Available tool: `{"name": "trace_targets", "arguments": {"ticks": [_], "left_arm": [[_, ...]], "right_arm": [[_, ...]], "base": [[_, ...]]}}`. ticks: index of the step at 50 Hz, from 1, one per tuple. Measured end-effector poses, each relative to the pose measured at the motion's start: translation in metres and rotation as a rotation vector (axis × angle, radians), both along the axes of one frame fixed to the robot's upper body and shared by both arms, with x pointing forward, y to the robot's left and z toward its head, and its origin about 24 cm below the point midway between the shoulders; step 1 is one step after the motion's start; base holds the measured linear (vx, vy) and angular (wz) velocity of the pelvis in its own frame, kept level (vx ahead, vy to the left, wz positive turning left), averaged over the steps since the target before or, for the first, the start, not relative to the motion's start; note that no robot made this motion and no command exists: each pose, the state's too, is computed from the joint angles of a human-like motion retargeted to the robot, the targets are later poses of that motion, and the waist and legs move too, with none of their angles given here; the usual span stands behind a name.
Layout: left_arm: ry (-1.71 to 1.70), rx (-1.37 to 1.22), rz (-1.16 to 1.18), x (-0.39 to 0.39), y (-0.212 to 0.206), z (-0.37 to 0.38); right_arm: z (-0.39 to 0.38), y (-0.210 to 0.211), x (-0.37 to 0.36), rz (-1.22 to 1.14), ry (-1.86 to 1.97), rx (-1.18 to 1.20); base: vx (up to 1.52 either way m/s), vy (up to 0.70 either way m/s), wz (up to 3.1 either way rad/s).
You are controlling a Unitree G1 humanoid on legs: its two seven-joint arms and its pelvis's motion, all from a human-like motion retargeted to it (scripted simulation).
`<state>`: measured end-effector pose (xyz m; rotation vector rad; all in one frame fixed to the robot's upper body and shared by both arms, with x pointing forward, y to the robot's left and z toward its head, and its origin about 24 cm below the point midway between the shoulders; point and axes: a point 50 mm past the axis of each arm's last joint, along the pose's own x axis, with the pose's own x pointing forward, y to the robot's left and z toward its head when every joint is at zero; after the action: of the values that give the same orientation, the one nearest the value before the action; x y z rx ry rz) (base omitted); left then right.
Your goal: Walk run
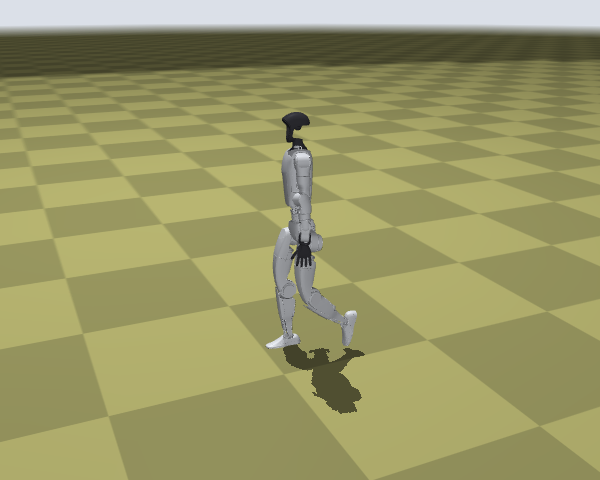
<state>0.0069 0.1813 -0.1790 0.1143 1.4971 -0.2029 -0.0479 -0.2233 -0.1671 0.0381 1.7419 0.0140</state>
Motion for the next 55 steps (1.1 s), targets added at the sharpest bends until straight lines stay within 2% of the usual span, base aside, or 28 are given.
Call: {"name": "trace_targets", "arguments": {"ticks": [5,8,13,20,25,28,37,43,49,55], "left_arm": [[0.194,-0.113,-0.072,-0.071,-0.015,0.005],[0.28,-0.074,-0.113,-0.1,-0.003,0.012],[0.451,0.012,-0.059,-0.138,0.012,0.025],[0.539,0.001,0.346,-0.164,-0.009,0.033],[0.397,-0.126,0.57,-0.129,-0.036,0.02],[0.231,-0.16,0.461,-0.078,-0.036,0.006],[-0.424,-0.021,-0.156,0.108,-0.007,0.016],[-0.664,0.006,-0.322,0.183,0.007,0.05],[-0.61,0.057,-0.21,0.167,0.025,0.043],[-0.116,-0.014,0.043,0.043,0.009,0.003]], "right_arm": [[0.004,-0.039,0.072,0.229,-0.247,-0.14],[0.014,-0.059,0.109,0.353,-0.371,-0.211],[0.03,-0.085,0.141,0.33,-0.492,-0.368],[0.021,-0.067,0.133,0.172,-0.474,-0.254],[0.004,-0.032,0.089,0.155,-0.367,-0.115],[0.001,-0.019,0.045,0.112,-0.236,-0.066],[0.011,0.044,-0.074,0.091,0.16,0.225],[0.02,0.062,-0.103,0.079,0.276,0.304],[0.014,0.037,-0.084,0.166,0.28,0.181],[0.006,0.003,-0.038,0.159,0.18,-0.031]], "base": [[0.63,-0.22,0.33],[0.68,-0.41,0.44],[0.66,-0.23,0.81],[0.85,-0.28,0.73],[1.06,-0.2,0.96],[0.76,0.07,1.74],[0.67,-0.1,2.83],[0.6,-0.41,2.58],[0.72,-0.42,0.78],[0.86,-0.3,0.91]]}}
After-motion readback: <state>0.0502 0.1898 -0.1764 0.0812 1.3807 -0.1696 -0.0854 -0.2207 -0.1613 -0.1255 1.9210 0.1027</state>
